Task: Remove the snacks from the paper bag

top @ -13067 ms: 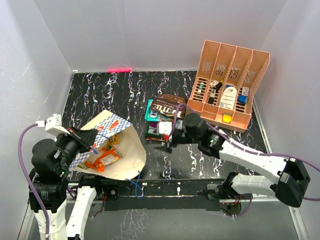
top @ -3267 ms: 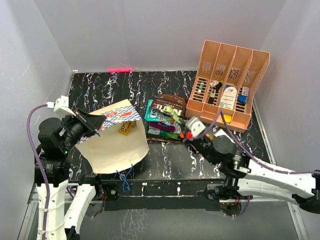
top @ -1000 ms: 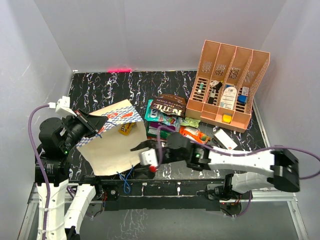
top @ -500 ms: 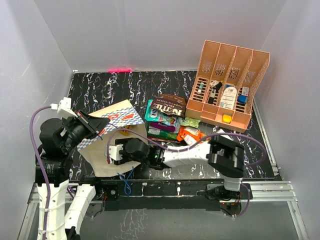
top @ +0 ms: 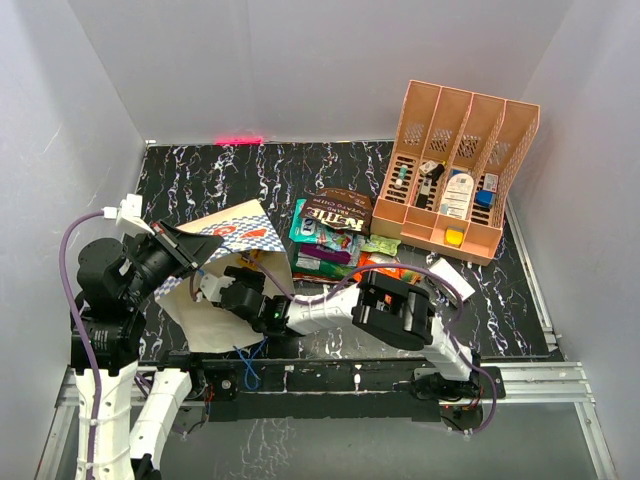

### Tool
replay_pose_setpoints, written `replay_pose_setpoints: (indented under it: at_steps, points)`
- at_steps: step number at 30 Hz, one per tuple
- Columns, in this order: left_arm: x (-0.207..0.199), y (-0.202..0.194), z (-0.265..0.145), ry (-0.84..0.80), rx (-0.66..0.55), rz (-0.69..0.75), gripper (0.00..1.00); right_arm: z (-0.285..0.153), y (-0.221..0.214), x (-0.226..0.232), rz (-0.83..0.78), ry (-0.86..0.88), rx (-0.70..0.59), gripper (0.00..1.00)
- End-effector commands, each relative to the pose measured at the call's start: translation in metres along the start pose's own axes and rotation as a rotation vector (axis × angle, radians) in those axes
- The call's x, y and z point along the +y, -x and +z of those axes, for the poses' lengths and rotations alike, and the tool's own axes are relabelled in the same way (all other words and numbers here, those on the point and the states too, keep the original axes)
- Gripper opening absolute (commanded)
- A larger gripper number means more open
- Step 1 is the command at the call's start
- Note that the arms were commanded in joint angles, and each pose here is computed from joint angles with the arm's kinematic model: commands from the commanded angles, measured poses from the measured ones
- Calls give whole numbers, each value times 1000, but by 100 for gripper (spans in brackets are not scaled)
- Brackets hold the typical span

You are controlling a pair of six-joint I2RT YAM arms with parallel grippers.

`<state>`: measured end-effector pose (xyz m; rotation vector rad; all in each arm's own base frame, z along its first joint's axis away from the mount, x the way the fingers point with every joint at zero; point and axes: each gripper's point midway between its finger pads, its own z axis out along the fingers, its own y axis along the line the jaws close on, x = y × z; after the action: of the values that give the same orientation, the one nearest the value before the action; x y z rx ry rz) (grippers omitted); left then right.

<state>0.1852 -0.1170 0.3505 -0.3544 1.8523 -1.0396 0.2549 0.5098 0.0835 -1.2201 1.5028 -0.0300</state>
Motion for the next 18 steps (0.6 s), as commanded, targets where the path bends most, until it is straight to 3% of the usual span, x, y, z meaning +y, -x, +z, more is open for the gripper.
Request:
replay_pose_setpoints:
  at_steps: [1,4,10,15,18]
  points:
    - [-18,1,-5,-69,6,8,0,8,19,-24,100,-126,-29,50]
    - [-22,4,-7,-73,2,22,0,14,11,-27,86,-150,-6,53]
    - [-22,0,-6,-92,14,10,0,31,-7,-42,111,-205,29,70]
    - [-18,-3,-5,-79,24,-2,0,48,-14,-44,144,-224,35,76]
    - [-18,-2,-5,-75,20,-4,0,56,-15,-43,171,-239,32,88]
